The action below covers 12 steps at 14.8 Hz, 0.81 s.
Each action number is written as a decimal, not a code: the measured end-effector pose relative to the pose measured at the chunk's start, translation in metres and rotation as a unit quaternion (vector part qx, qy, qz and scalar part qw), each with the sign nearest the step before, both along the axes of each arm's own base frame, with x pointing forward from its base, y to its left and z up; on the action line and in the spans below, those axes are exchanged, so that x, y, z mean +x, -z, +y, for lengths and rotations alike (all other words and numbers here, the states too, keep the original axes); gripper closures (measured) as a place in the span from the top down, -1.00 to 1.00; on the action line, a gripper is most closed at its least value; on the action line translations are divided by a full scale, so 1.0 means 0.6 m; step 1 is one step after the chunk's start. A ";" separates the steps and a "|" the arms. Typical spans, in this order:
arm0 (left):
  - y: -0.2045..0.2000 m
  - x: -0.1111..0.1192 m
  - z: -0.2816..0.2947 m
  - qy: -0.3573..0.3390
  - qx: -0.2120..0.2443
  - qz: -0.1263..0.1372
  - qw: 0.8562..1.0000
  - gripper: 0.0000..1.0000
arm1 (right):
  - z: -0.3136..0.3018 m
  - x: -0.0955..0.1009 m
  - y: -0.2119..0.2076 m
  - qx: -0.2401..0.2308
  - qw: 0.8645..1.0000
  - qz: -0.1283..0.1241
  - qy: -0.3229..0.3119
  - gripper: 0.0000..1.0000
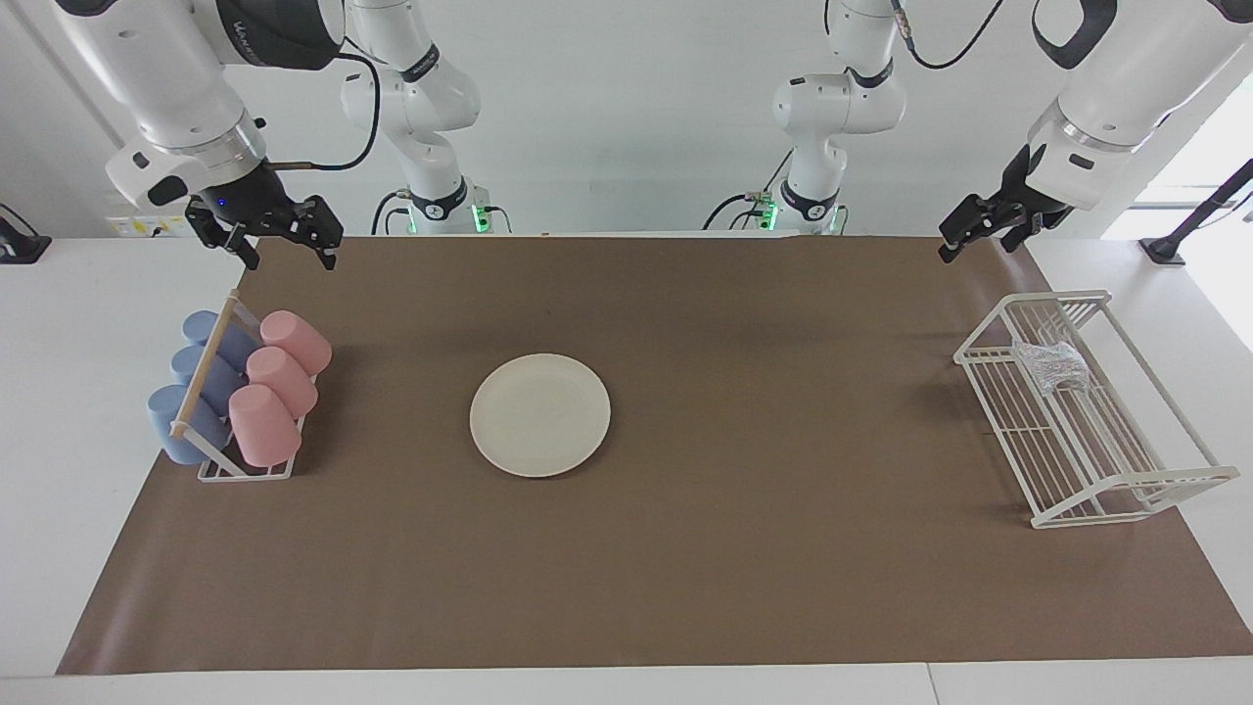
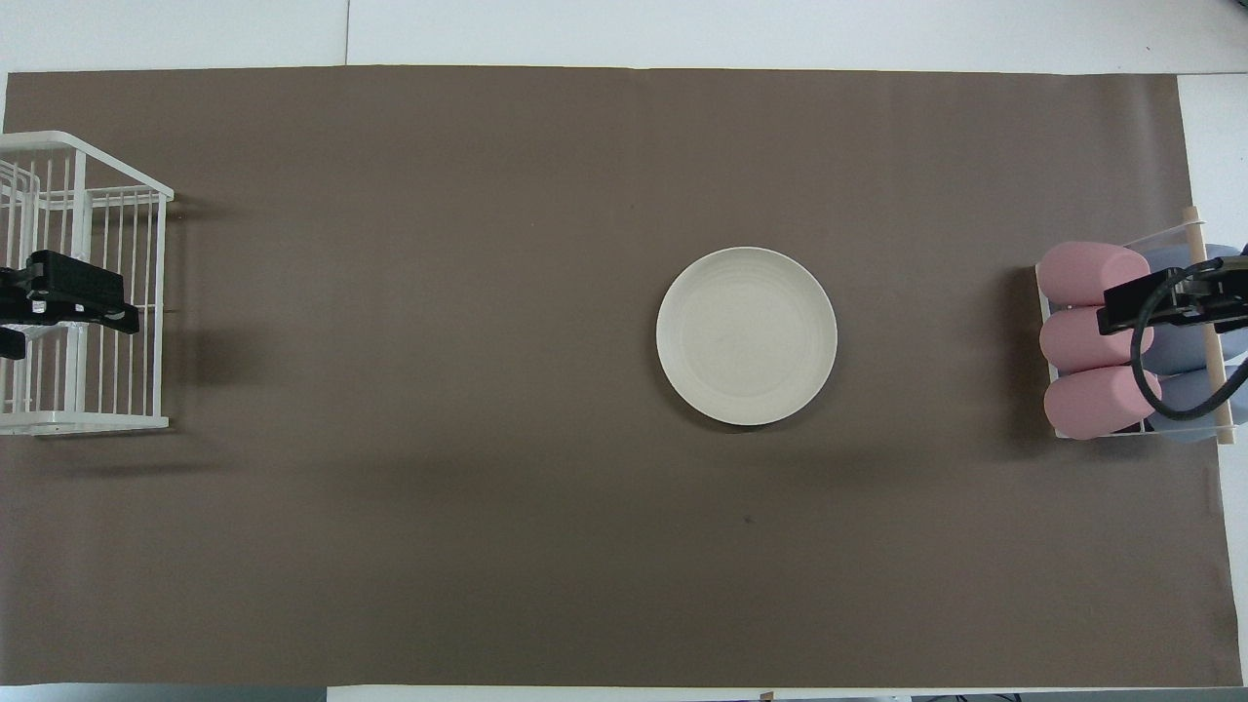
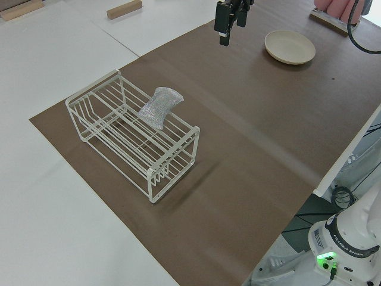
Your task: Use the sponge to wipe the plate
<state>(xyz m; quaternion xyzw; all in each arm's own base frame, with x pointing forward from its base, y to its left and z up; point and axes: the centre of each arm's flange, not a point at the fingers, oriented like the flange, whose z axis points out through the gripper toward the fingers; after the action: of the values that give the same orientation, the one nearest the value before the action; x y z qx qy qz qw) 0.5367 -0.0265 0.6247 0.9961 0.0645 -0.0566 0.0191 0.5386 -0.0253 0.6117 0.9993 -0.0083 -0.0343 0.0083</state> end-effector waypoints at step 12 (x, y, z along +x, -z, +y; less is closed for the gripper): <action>0.035 -0.003 0.028 -0.051 0.096 -0.017 0.994 1.00 | 0.004 0.000 0.000 -0.001 1.000 0.000 0.006 1.00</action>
<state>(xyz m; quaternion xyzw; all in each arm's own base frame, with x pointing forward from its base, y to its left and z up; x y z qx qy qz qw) 0.5346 -0.0097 0.6039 0.9896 0.1202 -0.0321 -0.0722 0.5387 -0.0226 0.6119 0.9993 -0.0145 -0.0339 0.0087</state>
